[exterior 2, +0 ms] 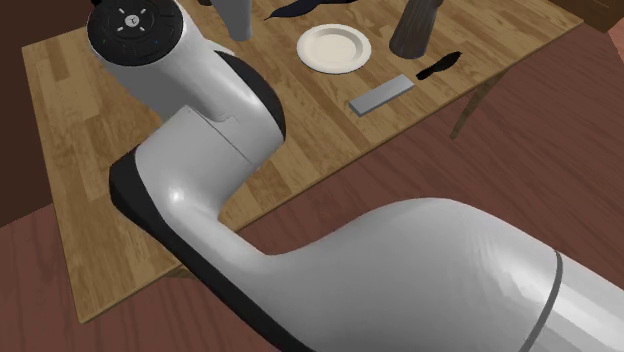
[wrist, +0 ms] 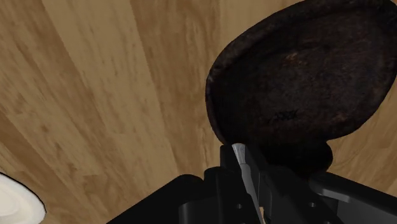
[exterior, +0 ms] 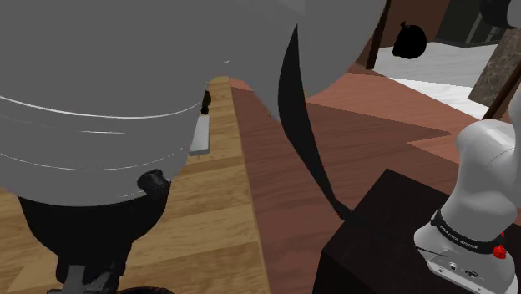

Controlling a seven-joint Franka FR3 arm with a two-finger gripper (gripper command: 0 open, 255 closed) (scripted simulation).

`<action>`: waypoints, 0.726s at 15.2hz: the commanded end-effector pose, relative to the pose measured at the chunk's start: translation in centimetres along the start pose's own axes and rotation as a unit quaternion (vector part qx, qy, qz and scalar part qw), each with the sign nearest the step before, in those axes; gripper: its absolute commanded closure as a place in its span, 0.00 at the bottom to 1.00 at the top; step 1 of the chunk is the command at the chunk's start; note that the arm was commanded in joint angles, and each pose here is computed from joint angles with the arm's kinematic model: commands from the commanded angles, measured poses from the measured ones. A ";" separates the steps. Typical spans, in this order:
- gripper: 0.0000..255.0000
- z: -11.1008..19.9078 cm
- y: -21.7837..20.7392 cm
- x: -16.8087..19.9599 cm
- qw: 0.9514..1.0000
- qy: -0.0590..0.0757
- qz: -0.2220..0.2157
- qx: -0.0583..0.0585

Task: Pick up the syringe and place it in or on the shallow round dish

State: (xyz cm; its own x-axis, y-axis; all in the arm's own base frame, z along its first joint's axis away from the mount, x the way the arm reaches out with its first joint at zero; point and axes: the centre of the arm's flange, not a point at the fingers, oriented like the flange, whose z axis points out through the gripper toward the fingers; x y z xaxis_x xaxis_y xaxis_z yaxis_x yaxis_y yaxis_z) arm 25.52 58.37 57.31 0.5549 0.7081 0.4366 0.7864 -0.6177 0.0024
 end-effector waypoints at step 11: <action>1.00 2.7 -6.5 -0.2 1.000 0.000 0.001 0.000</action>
State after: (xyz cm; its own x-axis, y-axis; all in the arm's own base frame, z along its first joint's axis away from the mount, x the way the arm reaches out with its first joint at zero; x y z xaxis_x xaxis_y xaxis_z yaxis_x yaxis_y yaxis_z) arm 21.03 63.12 54.76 0.5560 0.7070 0.4371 0.7853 -0.6191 0.0023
